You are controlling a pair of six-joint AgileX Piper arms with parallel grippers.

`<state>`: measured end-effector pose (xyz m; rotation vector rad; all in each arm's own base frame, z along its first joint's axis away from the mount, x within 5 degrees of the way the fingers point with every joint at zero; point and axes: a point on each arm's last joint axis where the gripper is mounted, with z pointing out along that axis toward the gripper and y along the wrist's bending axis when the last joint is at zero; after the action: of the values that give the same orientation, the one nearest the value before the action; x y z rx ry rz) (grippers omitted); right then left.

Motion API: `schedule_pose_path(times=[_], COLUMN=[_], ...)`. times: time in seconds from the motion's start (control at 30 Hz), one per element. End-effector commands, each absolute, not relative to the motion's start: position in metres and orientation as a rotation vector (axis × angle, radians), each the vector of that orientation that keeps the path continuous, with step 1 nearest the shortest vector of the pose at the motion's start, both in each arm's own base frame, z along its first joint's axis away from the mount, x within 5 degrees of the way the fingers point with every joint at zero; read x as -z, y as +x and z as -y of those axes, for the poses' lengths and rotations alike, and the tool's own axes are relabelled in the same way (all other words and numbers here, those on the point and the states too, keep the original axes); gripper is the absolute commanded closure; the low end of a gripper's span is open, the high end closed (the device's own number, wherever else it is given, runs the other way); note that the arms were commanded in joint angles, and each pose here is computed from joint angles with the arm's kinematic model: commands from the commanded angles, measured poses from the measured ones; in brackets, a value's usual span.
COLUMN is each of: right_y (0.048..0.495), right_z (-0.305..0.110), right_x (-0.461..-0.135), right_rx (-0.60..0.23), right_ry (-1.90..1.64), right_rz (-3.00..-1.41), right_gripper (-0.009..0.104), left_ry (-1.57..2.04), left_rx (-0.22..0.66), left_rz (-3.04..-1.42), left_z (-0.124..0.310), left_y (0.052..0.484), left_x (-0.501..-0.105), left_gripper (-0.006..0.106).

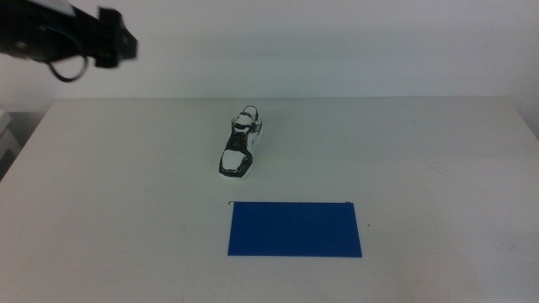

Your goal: Use one arm to grab the shoe from the table and place it on the mat.

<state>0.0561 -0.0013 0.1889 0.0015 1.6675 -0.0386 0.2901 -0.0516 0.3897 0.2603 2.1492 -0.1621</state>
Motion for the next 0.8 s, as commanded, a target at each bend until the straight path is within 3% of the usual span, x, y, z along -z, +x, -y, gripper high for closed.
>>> schedule_pose_path(times=[0.0, 0.27, 0.4, 0.77], right_y=[0.055, 0.055, 0.055, 0.055], right_z=[0.001, 0.001, 0.001, 0.001], right_x=[-0.200, -0.200, -0.200, -0.200], right_rx=[0.058, 0.058, 0.058, 0.058], right_ry=[-0.015, -0.015, -0.015, -0.015], right_rz=[-1.559, -1.559, -1.559, -1.559], right_gripper=[0.029, 0.029, 0.029, 0.029], left_ry=[0.223, 0.269, 0.304, 0.374], left_rx=[0.230, 0.307, 0.289, 0.343], left_rz=[-2.068, -2.110, -2.105, -2.237], left_z=[0.056, 0.066, 0.067, 0.079], left_y=[0.293, 0.313, 0.320, 0.366], left_x=[-0.406, -0.385, -0.385, -0.387], left_gripper=[0.011, 0.011, 0.011, 0.011])
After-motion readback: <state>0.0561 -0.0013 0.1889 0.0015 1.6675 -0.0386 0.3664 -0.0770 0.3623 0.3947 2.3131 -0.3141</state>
